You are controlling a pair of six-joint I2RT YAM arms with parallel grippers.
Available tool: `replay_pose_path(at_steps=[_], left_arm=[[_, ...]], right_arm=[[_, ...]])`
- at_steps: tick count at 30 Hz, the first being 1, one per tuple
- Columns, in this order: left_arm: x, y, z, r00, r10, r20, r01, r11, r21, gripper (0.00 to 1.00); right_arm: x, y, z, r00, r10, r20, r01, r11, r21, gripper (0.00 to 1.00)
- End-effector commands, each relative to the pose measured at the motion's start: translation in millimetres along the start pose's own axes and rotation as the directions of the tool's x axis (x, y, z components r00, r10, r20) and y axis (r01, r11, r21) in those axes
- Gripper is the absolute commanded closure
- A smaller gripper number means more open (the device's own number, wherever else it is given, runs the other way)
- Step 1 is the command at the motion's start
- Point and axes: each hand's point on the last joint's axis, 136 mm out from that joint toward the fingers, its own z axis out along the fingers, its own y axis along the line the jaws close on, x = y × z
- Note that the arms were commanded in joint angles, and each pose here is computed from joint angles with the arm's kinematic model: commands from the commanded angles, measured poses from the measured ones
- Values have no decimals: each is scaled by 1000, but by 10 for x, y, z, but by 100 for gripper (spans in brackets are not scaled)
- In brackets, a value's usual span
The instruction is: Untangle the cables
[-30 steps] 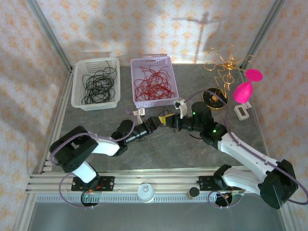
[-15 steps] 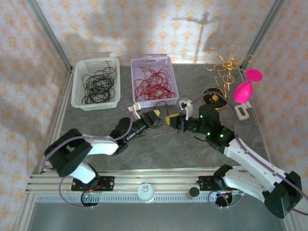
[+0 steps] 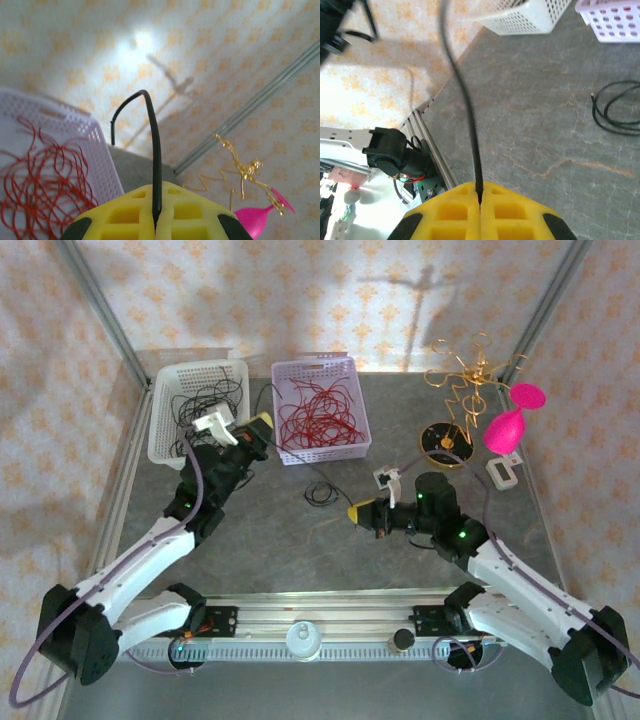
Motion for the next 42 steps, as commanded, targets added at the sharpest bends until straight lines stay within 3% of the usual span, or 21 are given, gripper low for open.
replay_pose_path(at_steps=[1,4,10,12,17,20,25,33,42], left_arm=[[-276,10,-65,992,129,7,-129,990,-53,100],[-485,-145,-65,987,158,30,-157,987,-27,100],[-835,-371,-17,972,223,72,-221,975,-26,100],[-965,-448,-3,966,241,88,-239,970,-29,100],[-1227,-633,13,951,287,117,-286,958,-28,100],[-1364,-674,35,937,326,125,-321,945,-53,100],[-1676,-557,71,913,383,142,-364,920,-145,100],[-2232,-345,184,854,495,161,-431,845,-315,100],[-2497,646,324,832,545,105,-401,721,-565,100]], right_arm=[[-31,-20,39,1000,-4,2,4,1000,-4,100],[18,-80,147,1000,-4,-30,5,1000,15,100],[28,-41,461,990,-137,-39,139,989,48,97],[3,-131,537,987,-155,-45,159,983,90,92],[-97,-386,683,977,-211,-40,215,955,206,96],[-70,-498,783,961,-266,-72,276,927,255,91],[84,-634,898,939,-318,-133,344,890,299,82],[165,-768,765,938,-339,-71,342,870,354,72],[153,-883,660,940,-342,-17,317,850,420,69]])
